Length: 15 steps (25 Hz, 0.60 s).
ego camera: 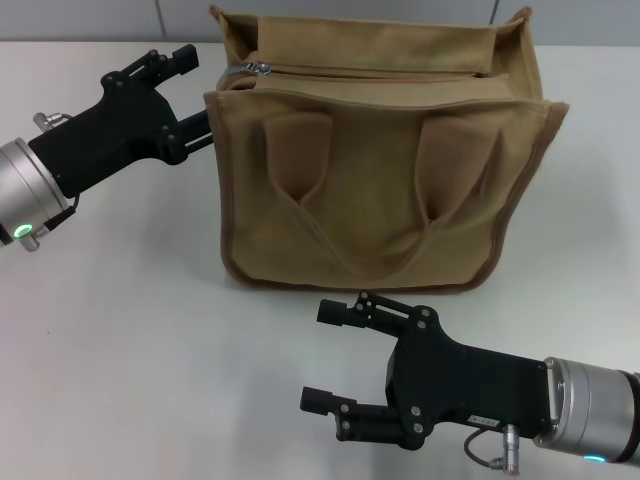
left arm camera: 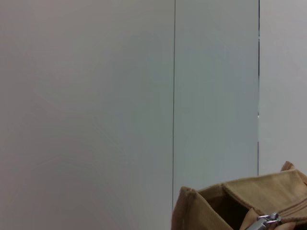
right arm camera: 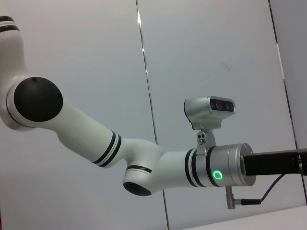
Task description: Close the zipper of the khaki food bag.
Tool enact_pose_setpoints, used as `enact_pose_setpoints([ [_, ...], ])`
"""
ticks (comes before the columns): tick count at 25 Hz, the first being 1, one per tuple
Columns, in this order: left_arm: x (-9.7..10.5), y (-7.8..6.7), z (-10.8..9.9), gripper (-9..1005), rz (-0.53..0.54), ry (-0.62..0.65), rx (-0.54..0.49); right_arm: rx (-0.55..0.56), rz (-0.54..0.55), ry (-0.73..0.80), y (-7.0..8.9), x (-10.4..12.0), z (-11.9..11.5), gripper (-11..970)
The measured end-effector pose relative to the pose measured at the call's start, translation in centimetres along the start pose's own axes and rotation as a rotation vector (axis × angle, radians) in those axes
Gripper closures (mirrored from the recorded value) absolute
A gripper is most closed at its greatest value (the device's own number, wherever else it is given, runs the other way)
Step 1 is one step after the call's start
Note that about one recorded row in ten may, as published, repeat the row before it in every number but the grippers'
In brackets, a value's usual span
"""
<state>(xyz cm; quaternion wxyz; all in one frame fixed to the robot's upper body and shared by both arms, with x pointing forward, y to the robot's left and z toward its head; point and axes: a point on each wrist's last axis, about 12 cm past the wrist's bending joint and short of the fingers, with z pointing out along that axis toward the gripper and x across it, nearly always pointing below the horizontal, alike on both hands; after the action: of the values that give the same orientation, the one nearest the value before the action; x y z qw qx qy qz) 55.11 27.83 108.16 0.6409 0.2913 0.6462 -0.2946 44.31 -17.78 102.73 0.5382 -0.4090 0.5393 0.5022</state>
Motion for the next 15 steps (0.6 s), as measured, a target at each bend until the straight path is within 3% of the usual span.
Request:
enact_pose_setpoints([
  [5,-0.1,-0.1,0.2,191,0.0,-0.005,0.015,0.002,0.002,0.0,0.0,0.0,0.0,169],
  [10,-0.6,-0.9,0.6,406,0.01,-0.042,0.085,0.003,0.002,0.001,0.0,0.0,0.0,169],
  [15,-1.1,-1.2,0.4,554,-0.003,-0.087,0.111,0.005,0.002,0.003,0.0,0.1,0.0,169],
])
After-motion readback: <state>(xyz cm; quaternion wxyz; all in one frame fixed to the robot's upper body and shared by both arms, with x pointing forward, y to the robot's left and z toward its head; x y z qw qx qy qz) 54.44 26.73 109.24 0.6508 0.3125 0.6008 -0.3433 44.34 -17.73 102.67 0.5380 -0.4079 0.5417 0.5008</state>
